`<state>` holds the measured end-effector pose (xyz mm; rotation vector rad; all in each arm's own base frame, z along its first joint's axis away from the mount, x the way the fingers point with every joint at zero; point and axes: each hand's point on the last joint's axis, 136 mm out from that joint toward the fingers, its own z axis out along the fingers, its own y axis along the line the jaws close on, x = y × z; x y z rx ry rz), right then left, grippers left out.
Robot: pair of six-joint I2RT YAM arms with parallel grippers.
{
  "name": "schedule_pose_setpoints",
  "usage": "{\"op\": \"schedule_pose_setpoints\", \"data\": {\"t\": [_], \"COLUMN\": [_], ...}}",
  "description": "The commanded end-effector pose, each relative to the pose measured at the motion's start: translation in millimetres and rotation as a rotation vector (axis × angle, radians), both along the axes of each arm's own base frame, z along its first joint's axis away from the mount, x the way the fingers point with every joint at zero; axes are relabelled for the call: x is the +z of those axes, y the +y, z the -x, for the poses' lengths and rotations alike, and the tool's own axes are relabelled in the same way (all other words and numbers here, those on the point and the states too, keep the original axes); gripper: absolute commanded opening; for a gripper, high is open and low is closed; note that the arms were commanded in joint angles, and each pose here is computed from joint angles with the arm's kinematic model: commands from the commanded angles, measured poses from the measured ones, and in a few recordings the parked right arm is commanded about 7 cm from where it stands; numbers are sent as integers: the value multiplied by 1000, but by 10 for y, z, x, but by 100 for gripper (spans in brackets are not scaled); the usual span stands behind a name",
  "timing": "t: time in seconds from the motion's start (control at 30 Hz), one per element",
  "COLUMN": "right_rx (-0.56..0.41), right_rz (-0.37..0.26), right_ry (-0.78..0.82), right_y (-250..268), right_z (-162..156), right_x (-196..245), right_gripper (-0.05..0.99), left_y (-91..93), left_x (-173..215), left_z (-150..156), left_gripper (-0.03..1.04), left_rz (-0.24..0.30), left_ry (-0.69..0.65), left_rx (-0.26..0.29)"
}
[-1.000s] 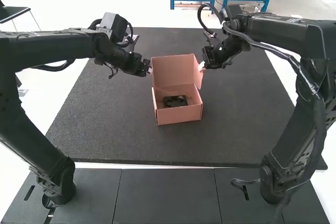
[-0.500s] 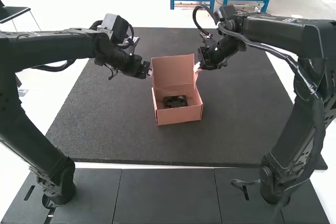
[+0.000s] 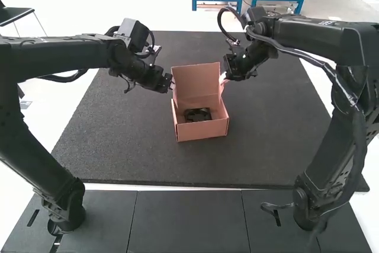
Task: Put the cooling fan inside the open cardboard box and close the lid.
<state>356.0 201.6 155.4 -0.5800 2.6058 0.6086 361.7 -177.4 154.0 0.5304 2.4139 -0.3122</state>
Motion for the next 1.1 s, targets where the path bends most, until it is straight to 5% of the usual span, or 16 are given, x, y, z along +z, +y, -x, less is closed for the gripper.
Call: {"op": "schedule_pose_setpoints", "data": {"t": [0.0,1.07], "right_rx": [21,109], "right_rz": [-6,104], "right_ry": [39,137], "right_y": [70,-111], "right_z": [92,431], "right_x": [-95,-439], "right_gripper": [0,0], "left_y": [-25,-28], "left_x": [-16,-222], "left_z": [61,293], "left_gripper": [97,97], "left_rz": [5,-45], "left_ry": [4,77], "left_rx": [-20,-70]}}
